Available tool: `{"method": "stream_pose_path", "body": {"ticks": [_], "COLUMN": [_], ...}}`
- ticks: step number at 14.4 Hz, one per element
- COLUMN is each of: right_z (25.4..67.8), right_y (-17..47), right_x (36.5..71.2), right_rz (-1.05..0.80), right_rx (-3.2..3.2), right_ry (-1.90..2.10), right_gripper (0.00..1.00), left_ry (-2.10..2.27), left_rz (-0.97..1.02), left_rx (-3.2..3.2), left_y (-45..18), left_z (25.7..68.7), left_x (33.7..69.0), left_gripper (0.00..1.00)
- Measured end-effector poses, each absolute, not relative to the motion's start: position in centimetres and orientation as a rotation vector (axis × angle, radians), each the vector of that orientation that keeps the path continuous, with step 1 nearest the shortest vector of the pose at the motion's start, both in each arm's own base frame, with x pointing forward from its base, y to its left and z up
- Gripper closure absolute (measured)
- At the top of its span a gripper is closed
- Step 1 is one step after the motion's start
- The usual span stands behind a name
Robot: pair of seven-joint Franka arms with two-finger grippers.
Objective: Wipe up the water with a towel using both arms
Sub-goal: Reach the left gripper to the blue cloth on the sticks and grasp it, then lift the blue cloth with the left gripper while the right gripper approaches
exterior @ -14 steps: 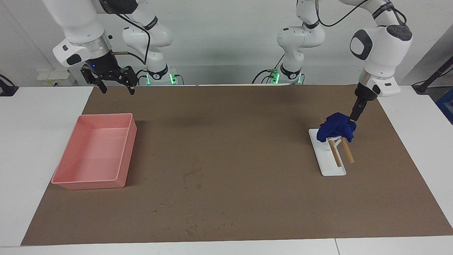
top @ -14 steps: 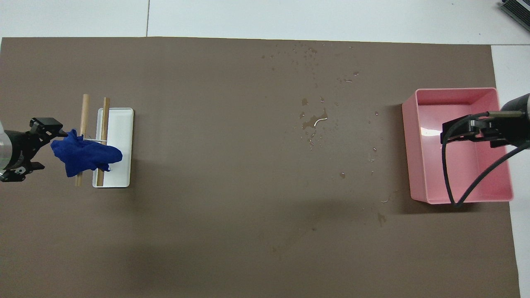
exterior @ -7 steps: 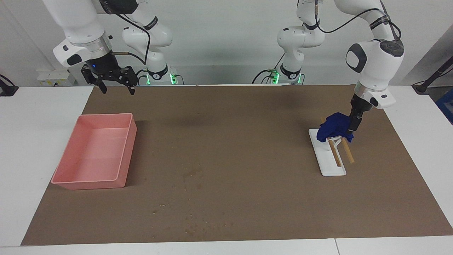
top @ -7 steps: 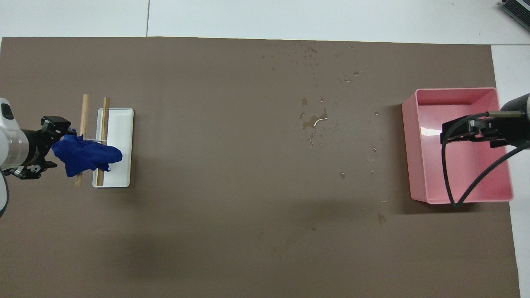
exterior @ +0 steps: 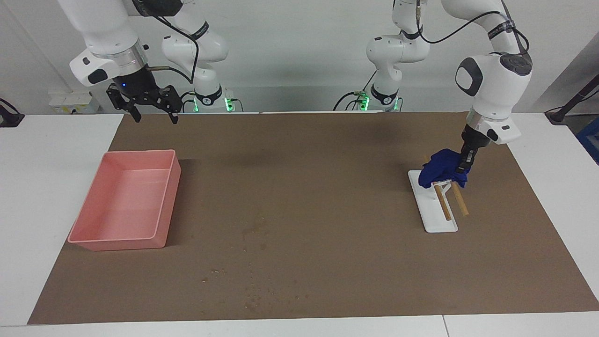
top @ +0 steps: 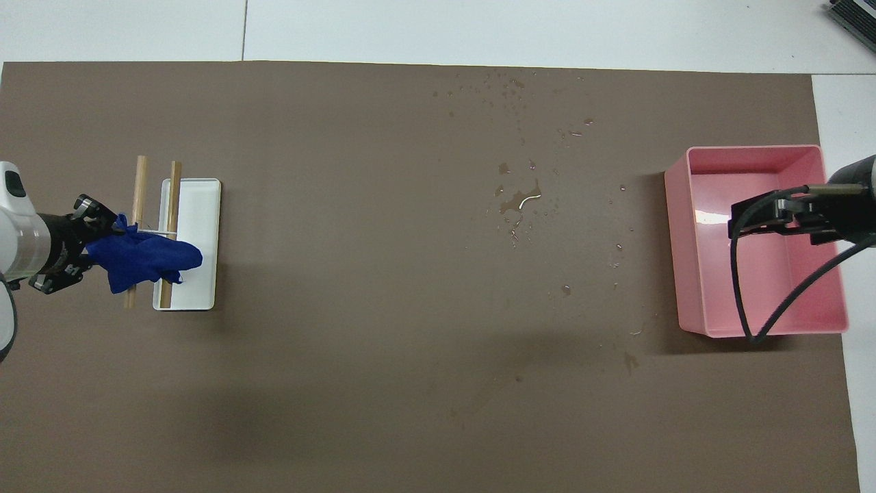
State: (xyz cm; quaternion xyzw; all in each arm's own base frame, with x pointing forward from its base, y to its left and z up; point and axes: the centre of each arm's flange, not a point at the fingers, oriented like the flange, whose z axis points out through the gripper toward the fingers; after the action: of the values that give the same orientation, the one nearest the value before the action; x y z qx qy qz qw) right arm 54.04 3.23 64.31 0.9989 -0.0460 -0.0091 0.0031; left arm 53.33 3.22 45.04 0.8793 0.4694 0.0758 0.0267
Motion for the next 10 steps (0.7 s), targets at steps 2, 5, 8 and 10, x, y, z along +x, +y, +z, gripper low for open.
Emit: {"method": "stream_pose_path", "body": {"ticks": [2, 5, 8, 10], "right_z": [64.3, 64.3, 64.5, 64.6], "right_y": [3.2, 3.2, 3.3, 3.7], "right_x": [54.0, 54.0, 54.2, 54.3], "right_rz": [-0.028, -0.025, -0.006, 0.01], "right_rx": [3.132, 3.132, 3.127, 3.129], "right_ry": [-0.144, -0.154, -0.242, -0.367], "right_gripper": [0.0, 0.0, 0.0, 0.0], "left_ry": [1.434, 1.481, 1.573, 1.686], "left_rz": [0.176, 0.044, -0.055, -0.145], "left_rx": [2.739, 2.656, 2.478, 2.306], "left_y": [1.8, -1.3, -3.4, -6.1], "left_z": [46.2, 51.1, 55.0, 56.2], "left_x": [53.7, 55.3, 56.0, 55.9], "left_gripper": [0.81, 0.82, 0.84, 0.84]}}
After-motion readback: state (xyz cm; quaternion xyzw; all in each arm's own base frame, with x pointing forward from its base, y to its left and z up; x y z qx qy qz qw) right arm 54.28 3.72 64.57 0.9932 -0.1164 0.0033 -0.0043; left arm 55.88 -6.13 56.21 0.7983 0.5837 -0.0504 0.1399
